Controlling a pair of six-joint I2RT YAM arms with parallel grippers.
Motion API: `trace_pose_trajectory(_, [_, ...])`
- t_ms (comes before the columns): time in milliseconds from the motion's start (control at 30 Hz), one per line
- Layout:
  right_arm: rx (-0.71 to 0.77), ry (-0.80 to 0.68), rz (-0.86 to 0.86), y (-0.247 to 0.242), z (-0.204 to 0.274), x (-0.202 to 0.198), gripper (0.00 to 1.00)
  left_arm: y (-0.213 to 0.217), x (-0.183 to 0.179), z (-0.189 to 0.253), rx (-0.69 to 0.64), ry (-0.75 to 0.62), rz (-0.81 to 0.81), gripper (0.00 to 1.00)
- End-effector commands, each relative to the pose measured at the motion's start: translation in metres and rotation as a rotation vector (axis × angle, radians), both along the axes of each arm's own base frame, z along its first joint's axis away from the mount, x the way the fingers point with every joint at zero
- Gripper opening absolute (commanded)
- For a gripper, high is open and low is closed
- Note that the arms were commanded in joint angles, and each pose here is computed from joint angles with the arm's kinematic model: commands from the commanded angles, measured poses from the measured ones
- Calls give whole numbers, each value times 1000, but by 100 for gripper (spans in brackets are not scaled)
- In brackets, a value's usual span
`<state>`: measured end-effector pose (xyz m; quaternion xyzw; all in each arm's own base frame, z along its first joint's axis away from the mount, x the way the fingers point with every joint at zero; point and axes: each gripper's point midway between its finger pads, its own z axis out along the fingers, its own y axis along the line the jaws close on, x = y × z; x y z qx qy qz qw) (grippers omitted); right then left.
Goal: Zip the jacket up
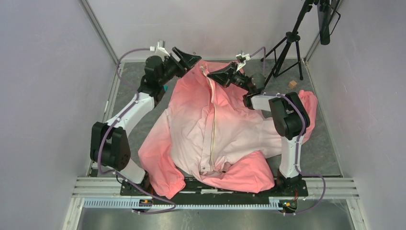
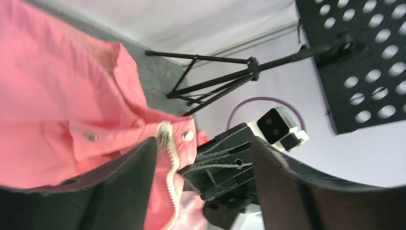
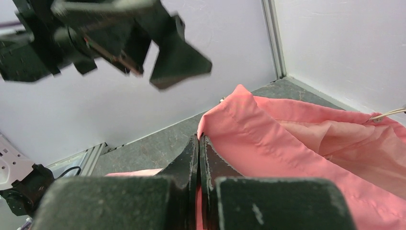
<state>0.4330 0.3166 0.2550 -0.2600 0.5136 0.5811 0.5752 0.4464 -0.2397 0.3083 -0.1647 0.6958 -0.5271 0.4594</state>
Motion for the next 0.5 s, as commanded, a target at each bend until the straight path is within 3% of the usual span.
trace_pose_trajectory(0, [24, -123, 26, 4, 26, -9, 1, -4, -11, 29, 381, -290, -199, 81])
trace_pose_trajectory(200, [20, -134, 44, 5, 25, -12, 1, -28, -4, 21, 420, -297, -497, 77])
trace_pose_trajectory(367, [20, -138, 52, 6, 26, -13, 1, -39, 6, 19, 450, -307, -628, 77])
trace_pose_trajectory(467, [18, -141, 56, 6, 27, -12, 1, -42, 13, 10, 456, -269, -658, 69])
